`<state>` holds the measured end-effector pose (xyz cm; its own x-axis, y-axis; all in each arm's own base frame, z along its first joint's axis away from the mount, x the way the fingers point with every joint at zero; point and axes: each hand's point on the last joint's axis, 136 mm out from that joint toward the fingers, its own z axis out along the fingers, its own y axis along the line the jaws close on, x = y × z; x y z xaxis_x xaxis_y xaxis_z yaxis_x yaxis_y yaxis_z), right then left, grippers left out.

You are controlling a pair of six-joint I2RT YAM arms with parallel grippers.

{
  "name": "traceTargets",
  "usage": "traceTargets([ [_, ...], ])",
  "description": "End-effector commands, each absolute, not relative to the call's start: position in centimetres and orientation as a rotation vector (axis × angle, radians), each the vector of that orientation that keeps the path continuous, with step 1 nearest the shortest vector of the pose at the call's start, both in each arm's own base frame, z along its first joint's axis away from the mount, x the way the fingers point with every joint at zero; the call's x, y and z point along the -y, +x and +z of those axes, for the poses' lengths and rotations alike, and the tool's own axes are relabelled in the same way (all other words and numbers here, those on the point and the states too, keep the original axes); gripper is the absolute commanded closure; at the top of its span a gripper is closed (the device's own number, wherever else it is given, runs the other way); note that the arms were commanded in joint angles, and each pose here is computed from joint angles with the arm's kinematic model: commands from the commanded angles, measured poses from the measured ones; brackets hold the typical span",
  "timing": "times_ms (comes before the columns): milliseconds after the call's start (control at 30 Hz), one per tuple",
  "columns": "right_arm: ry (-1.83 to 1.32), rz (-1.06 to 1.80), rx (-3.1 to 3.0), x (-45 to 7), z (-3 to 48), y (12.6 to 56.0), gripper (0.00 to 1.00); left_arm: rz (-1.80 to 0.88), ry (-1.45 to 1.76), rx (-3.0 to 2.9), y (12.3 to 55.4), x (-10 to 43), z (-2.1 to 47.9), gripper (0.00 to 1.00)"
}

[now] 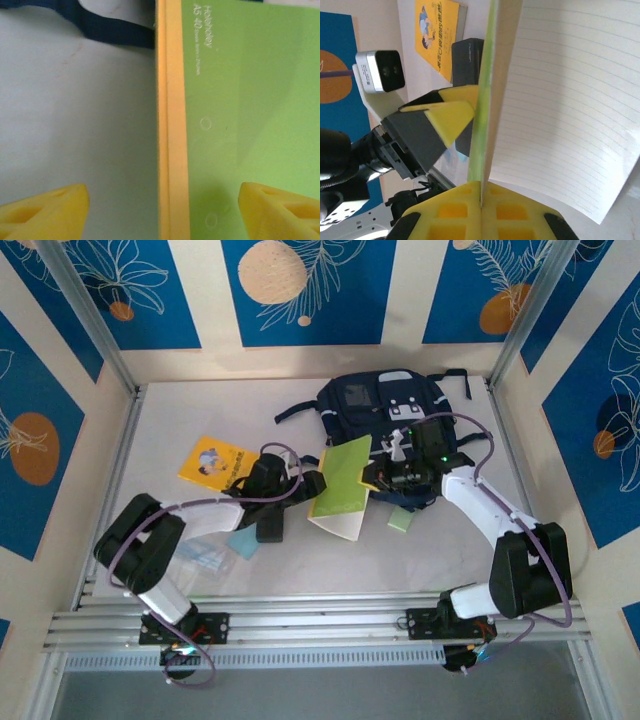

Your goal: Pack books, pencil case, and school supplies into a backpack

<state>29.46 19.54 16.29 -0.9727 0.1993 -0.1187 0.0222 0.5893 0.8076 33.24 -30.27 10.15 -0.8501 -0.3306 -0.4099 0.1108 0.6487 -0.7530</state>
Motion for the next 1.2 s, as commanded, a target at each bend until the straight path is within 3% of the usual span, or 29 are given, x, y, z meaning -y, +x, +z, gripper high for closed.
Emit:
traceTargets([
  [0,0.159,1.404,-2.586,-18.9,16.4,28.8,1.00,-1.307,-0.160,-2.234,33.5,32.6,12.3,0.23],
  [167,0.225,1.413,-2.580,-17.6,15.1,28.5,1.00,-1.410,-0.163,-2.238,32.9,34.5,11.3,0.27],
  [300,0.270,1.426,-2.578,-16.8,14.2,28.3,1.00,-1.479,-0.167,-2.224,32.7,35.4,11.2,0.39],
  [333,0.280,1.427,-2.578,-16.7,14.1,28.2,1.00,-1.491,-0.163,-2.215,32.7,35.5,11.4,0.45],
  [433,0.289,1.419,-2.581,-16.5,13.9,28.3,1.00,-1.491,-0.147,-2.203,32.7,35.5,11.9,0.77],
  [467,0.296,1.411,-2.584,-16.4,13.8,28.3,0.95,-1.475,-0.140,-2.206,32.6,35.3,12.1,0.84],
  [500,0.309,1.400,-2.590,-16.3,13.8,28.3,0.88,-1.457,-0.135,-2.208,32.7,35.1,12.3,0.89],
  [567,0.348,1.348,-2.606,-15.9,13.7,28.4,0.49,-1.412,-0.137,-2.212,32.9,34.4,12.8,1.00],
  [700,0.423,1.152,-2.641,-15.2,13.8,28.2,0.00,-1.343,-0.170,-2.204,33.6,32.3,14.4,1.00],
  [1167,0.692,1.373,-2.415,-25.0,16.1,28.8,0.01,-1.043,-0.499,-1.941,40.8,23.7,20.1,1.00],
])
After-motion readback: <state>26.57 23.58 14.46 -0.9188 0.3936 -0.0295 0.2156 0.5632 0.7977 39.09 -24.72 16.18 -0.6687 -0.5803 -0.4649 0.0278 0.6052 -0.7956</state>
